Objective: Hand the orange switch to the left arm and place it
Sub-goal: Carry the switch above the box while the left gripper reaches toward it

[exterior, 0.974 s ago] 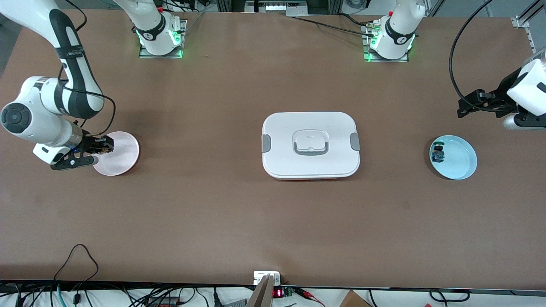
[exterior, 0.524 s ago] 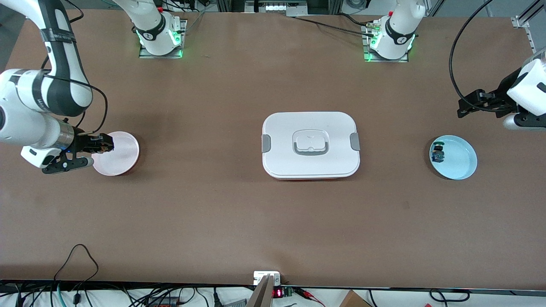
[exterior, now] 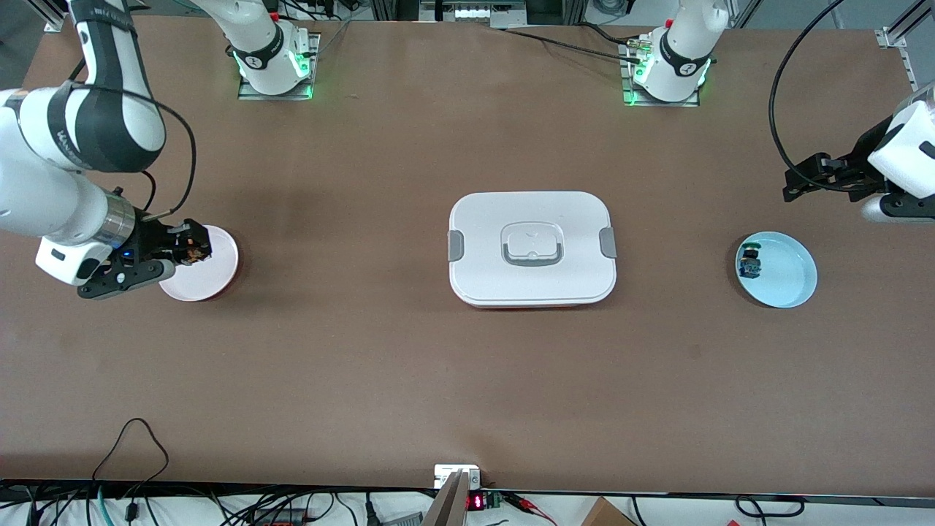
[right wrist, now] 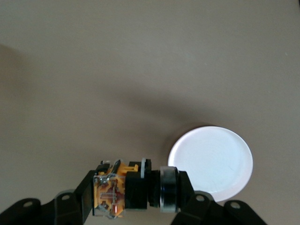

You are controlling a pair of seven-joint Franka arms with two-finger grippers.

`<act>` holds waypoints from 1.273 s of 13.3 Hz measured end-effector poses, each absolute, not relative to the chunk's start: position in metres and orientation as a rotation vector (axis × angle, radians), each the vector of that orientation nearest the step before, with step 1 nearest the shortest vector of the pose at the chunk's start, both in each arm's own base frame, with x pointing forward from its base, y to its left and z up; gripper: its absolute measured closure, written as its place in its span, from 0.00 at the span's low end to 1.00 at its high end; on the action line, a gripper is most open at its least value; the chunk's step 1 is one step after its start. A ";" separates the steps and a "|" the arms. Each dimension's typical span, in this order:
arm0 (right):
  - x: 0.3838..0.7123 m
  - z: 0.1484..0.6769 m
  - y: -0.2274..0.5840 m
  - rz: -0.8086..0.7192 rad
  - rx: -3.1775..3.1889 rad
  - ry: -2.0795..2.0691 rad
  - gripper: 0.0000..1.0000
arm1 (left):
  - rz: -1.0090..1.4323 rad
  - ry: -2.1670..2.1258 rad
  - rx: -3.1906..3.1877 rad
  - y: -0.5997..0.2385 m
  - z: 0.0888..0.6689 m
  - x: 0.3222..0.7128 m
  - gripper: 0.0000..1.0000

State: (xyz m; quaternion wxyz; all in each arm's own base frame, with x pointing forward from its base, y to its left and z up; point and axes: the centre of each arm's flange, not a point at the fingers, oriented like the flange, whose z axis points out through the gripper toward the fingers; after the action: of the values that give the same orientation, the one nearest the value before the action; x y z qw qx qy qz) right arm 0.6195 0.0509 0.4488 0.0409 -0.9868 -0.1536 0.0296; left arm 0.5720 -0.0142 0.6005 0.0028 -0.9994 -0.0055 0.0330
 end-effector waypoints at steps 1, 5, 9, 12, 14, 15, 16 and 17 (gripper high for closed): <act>0.617 0.460 0.064 0.077 -2.993 -0.459 0.28 | 0.122 -0.016 -3.133 -0.015 0.600 0.571 0.00; 0.602 0.513 0.119 0.023 -2.931 -0.554 0.28 | 0.175 -0.018 -3.167 -0.018 0.597 0.567 0.00; 0.564 0.566 0.203 -0.076 -2.821 -0.737 0.28 | 0.356 -0.074 -3.359 -0.019 0.594 0.556 0.00; 0.545 0.595 0.238 -0.142 -2.628 -0.725 0.28 | 0.572 -0.208 -3.582 -0.018 0.593 0.550 0.00; 0.542 0.605 0.258 -0.244 -2.525 -0.827 0.28 | 0.809 -0.348 -3.737 -0.023 0.585 0.553 0.00; 0.539 0.608 0.270 -0.283 -2.472 -0.880 0.28 | 0.943 -0.438 -3.793 -0.028 0.578 0.556 0.00; 0.534 0.611 0.284 -0.311 -2.403 -0.930 0.28 | 1.074 -0.521 -3.832 -0.033 0.571 0.558 0.00; 0.528 0.614 0.298 -0.331 -2.322 -0.976 0.28 | 1.193 -0.579 -3.864 -0.041 0.566 0.560 0.00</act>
State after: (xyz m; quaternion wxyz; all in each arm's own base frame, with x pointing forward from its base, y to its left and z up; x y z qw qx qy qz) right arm 0.5278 0.2976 0.6144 0.2959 -0.8731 -0.3670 -0.1244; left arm 0.5596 -0.0413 0.5657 -0.4544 -0.8425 -0.1263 0.2601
